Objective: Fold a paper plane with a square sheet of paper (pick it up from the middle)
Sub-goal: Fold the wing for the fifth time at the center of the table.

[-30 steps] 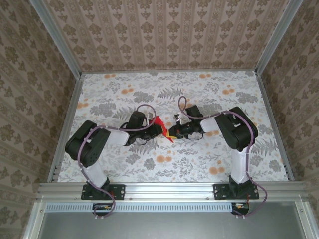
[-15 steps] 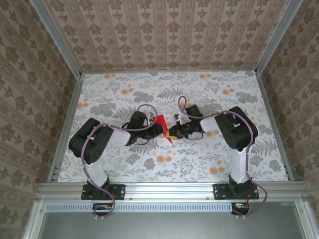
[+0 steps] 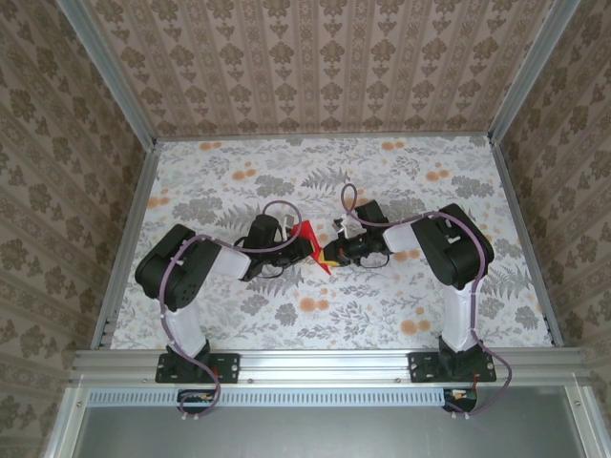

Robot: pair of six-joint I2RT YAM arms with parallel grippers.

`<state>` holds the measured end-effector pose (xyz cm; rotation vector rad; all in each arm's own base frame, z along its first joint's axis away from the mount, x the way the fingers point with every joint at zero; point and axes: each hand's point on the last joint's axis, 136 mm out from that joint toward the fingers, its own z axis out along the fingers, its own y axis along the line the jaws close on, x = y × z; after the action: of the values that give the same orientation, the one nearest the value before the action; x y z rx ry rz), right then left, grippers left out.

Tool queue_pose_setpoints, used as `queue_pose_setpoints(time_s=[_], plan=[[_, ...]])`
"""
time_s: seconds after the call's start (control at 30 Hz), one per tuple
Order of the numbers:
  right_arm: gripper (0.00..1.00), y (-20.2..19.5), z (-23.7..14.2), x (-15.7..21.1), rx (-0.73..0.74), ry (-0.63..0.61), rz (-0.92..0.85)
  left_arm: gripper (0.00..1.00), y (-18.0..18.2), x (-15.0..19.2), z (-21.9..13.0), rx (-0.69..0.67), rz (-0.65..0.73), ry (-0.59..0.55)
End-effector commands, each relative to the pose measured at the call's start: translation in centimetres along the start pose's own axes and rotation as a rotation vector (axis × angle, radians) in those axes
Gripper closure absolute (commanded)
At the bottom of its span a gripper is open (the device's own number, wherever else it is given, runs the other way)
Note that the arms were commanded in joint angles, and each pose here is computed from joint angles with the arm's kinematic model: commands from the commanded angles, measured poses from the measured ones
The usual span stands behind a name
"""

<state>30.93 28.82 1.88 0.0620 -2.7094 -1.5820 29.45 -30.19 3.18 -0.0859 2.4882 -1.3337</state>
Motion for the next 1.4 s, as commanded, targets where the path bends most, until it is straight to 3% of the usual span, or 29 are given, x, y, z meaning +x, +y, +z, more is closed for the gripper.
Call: queue_pose_setpoints(time_s=[0.0, 0.47, 0.67, 0.9, 1.03, 1.37], plan=[[1.00, -2.7, 0.3, 1.3, 0.074, 0.039, 0.090, 0.83, 0.4, -0.4, 0.4, -0.010, -0.015, 0.003], [0.83, -0.3, -1.3, 1.5, 0.084, 0.029, -0.003, 0.85, 2.8, 0.3, 0.6, -0.122, -0.075, 0.042], [0.79, 1.2, -3.2, 0.3, 0.152, -0.060, -0.084, 0.85, 3.3, 0.6, 0.5, -0.155, -0.084, 0.064], [0.83, 3.1, -2.1, 1.0, 0.166, -0.017, -0.175, 0.86, 3.5, 0.6, 0.6, -0.187, -0.107, 0.081], [0.88, 2.7, -0.8, 1.5, 0.216, 0.019, -0.193, 0.86, 3.5, 0.5, 0.6, -0.203, -0.120, 0.092], [0.91, 1.0, -0.4, 1.5, 0.357, 0.051, -0.205, 0.85, 3.6, 0.5, 0.6, -0.245, -0.161, 0.111]])
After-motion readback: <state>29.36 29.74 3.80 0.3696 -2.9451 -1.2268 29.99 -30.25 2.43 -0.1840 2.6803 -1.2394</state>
